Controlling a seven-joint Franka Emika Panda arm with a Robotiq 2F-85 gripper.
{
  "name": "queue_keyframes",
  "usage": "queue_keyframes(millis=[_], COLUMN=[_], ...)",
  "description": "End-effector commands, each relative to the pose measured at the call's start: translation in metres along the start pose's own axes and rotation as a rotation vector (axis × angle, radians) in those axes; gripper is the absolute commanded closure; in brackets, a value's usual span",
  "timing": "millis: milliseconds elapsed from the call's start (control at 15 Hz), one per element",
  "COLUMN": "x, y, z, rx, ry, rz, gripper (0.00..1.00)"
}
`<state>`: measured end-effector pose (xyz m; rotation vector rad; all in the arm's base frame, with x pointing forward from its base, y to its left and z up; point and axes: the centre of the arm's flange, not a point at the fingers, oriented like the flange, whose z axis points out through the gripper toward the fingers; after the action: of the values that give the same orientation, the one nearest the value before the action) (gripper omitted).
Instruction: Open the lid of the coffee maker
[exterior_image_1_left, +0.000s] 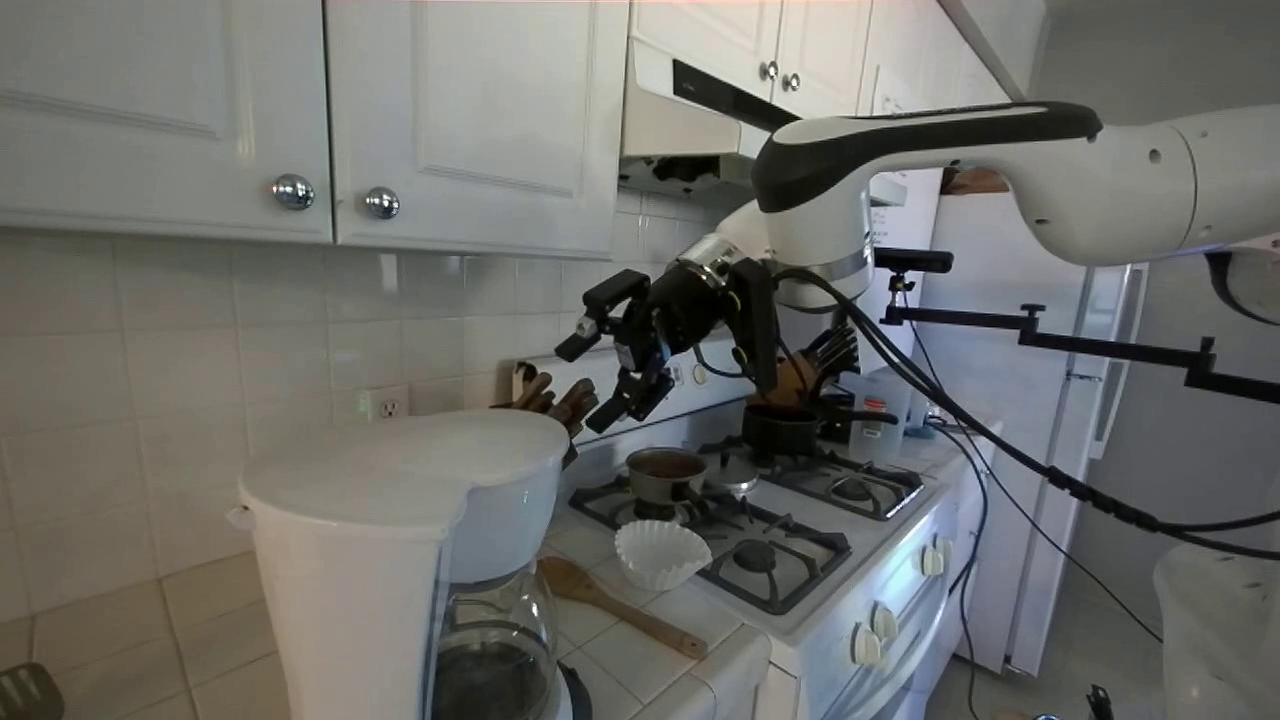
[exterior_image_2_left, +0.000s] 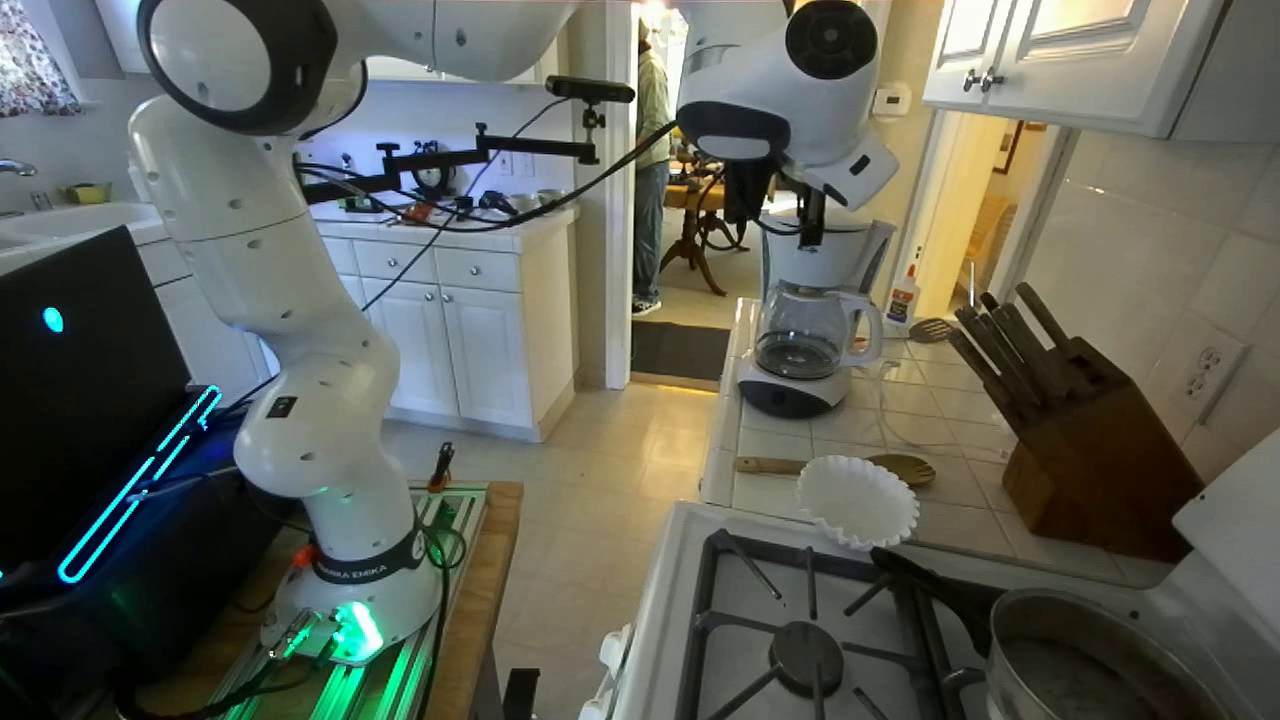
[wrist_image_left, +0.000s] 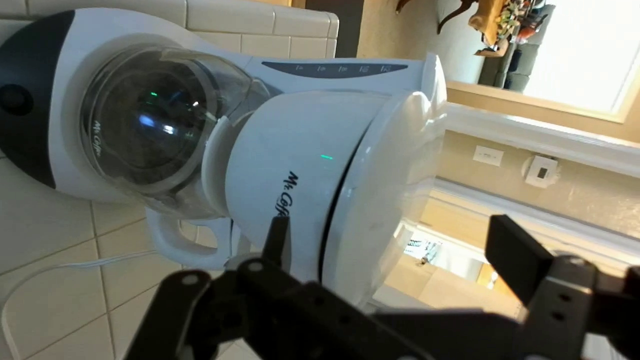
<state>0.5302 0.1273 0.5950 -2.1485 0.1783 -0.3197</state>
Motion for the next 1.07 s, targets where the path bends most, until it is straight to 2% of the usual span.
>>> queue_keyframes(millis=[0,200,467,1000], x=[0.002,0.005,0.018,0.017], y=[0.001,0.004,0.003,-0.029], z=[0.012,0.019,0.023,0.028], rx=[0.042,0.049,0.073,0.096], ry=[0.002,-0.001,0.036,0.046], rz=[0.016,0.027,0.036,-0.019], gripper=[0.00,0.00,0.00,0.00])
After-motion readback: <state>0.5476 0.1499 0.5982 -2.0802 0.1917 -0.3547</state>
